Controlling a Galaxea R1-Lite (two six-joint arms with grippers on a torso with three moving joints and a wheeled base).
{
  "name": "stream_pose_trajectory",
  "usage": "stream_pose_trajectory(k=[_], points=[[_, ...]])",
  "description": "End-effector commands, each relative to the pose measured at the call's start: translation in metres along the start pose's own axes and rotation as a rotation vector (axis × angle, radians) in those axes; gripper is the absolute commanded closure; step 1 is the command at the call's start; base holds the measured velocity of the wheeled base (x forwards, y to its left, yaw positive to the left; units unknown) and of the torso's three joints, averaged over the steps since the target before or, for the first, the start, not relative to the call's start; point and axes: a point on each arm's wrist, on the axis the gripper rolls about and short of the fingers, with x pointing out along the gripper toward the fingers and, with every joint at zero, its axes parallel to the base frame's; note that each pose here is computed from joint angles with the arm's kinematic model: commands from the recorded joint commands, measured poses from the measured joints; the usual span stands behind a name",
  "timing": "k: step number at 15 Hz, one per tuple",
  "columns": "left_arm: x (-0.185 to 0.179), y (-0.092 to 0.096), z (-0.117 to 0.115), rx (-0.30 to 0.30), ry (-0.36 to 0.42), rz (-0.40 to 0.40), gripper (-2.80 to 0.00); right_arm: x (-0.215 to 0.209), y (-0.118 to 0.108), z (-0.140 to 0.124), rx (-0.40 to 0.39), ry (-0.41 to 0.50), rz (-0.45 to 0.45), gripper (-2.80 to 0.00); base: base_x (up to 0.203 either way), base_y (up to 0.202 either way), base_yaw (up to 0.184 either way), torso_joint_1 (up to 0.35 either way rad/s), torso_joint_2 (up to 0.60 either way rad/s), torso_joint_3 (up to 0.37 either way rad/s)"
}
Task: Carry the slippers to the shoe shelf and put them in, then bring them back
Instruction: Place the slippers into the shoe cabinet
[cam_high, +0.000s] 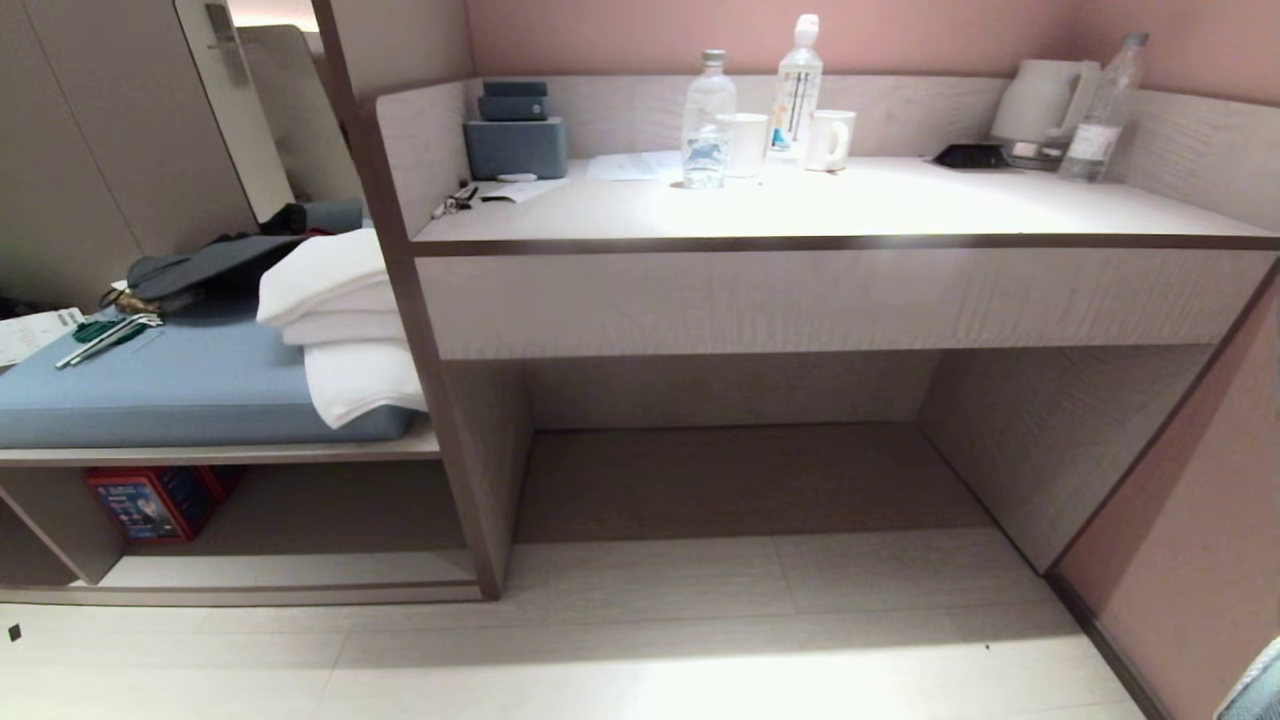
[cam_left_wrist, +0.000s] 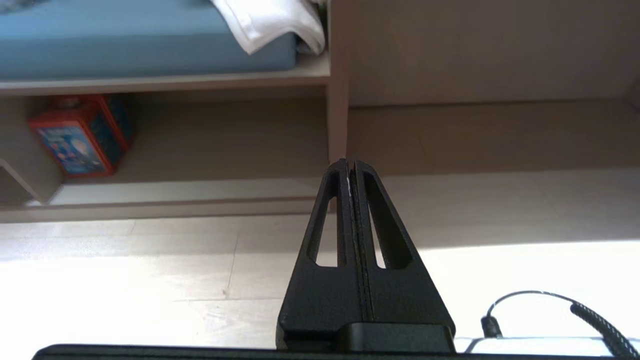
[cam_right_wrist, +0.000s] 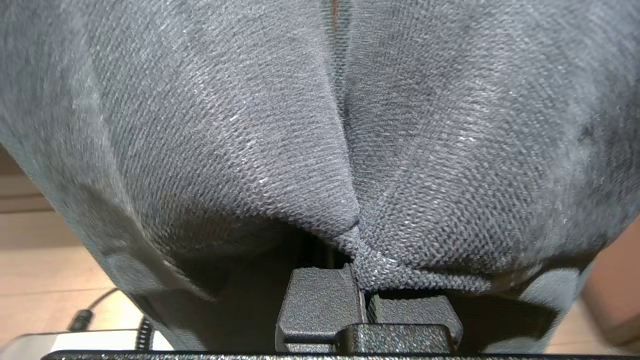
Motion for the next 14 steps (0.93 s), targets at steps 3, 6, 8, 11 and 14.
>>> stream_pose_trajectory(k=[3, 6, 8, 11, 14], points=[[-0.0001, 0.0, 0.0004, -0.001, -0.003, 0.0, 0.0, 0.0, 0.0, -0.0002, 0.001, -0.001, -0.001, 0.0, -0.163, 0.156, 0.001, 0.006, 0.0, 0.002], [-0.0001, 0.0, 0.0001, -0.001, -0.002, 0.0, 0.0, 0.0, 0.0, -0.0005, 0.001, 0.0, 0.0, 0.0, -0.198, 0.197, 0.0, 0.004, 0.0, 0.006], [0.0, 0.0, 0.0, -0.001, -0.002, 0.0, 0.0, 0.0, -0.0001, -0.0005, 0.001, 0.0, 0.001, 0.0, -0.196, 0.196, 0.001, 0.002, 0.0, -0.003], [-0.0001, 0.0, 0.0003, -0.001, -0.003, 0.0, 0.0, 0.0, -0.0001, -0.0005, 0.001, 0.0, 0.001, 0.0, -0.14, 0.168, 0.004, 0.001, 0.0, 0.005], [0.0, 0.0, 0.0, -0.001, -0.002, 0.0, 0.0, 0.0, -0.0001, -0.0005, 0.001, 0.0, 0.001, 0.0, -0.006, 0.122, 0.004, 0.002, 0.0, 0.004]])
